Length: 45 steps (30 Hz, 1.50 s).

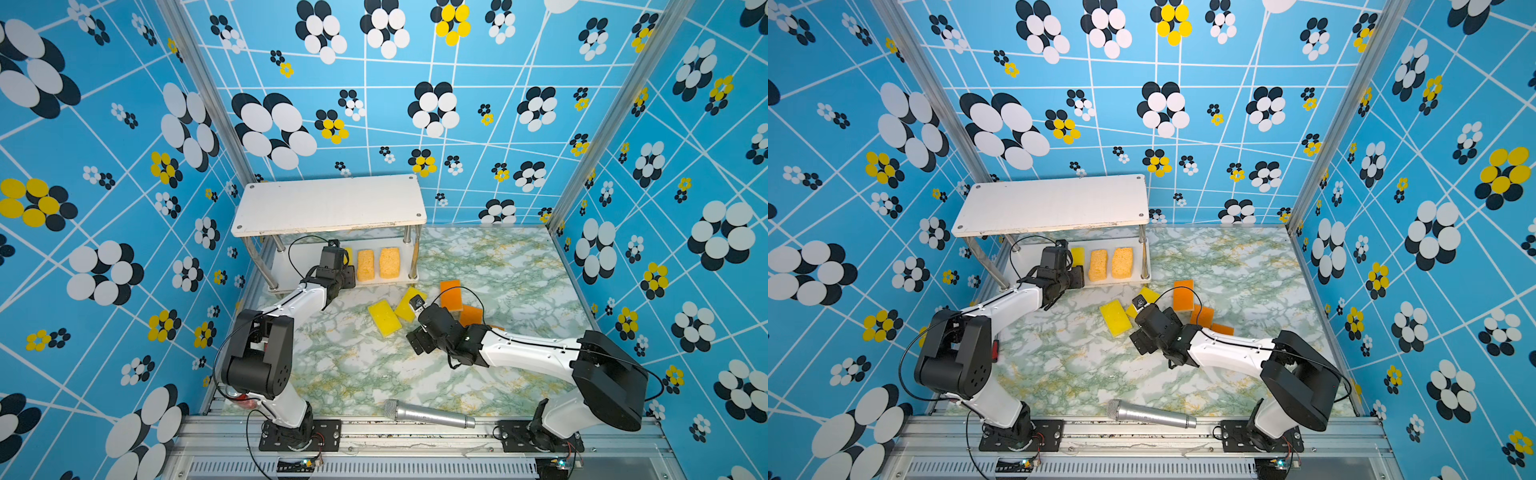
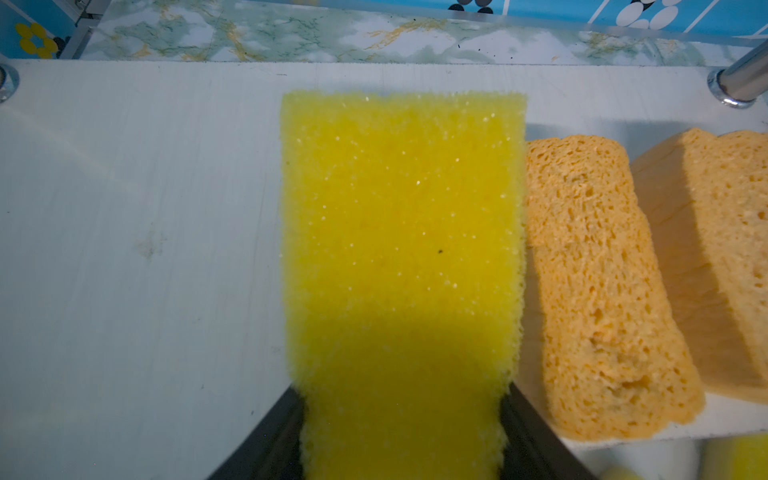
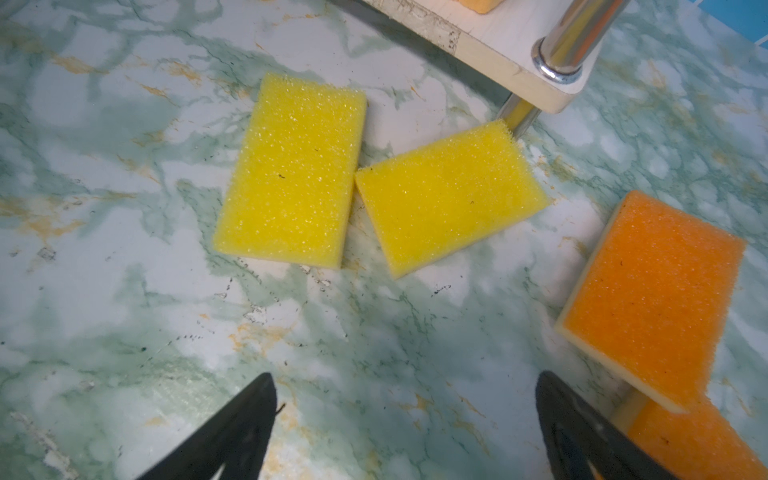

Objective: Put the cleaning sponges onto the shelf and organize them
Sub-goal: 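Carry the yellow sponge with the left gripper onto the lower shelf beside the tan sponges, then lower the yellow sponge onto the shelf and open the left gripper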

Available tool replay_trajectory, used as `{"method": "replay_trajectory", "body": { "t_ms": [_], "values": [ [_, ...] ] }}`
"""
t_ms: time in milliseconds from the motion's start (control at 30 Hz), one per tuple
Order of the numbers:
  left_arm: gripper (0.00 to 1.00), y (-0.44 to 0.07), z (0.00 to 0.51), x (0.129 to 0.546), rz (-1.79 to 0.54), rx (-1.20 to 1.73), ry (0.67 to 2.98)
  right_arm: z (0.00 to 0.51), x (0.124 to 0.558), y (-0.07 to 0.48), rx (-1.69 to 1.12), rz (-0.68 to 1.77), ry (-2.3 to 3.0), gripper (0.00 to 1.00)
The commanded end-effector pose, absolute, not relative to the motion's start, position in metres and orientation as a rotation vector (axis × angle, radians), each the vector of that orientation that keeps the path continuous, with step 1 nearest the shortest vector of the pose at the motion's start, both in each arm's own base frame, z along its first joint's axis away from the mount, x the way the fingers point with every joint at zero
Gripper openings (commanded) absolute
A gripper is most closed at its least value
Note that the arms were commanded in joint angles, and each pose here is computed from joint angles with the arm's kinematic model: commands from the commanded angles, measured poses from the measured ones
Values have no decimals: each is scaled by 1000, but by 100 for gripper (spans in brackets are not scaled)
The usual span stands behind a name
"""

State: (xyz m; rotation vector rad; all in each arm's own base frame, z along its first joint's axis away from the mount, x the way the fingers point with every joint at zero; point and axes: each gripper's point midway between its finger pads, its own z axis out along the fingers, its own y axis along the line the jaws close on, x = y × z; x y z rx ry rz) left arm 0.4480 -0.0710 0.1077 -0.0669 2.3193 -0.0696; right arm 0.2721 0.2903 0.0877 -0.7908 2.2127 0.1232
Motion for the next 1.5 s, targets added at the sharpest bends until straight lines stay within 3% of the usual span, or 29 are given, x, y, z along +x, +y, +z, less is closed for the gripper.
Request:
{"method": "replay_trajectory", "body": {
  "t_ms": [0,1100,1333,1467],
  "values": [
    [62,-72,112,460,-81,-48,2306,85,275,284,-781,87,2217,99],
    [64,-68,93,457,-87,-77,2431,88,276,280,-773,67,2210,99],
    [74,-65,93,454,-71,-85,2437,88,277,281,-780,62,2214,99],
    [87,-63,95,454,-59,-91,2431,88,276,281,-782,62,2214,99]
  ]
}}
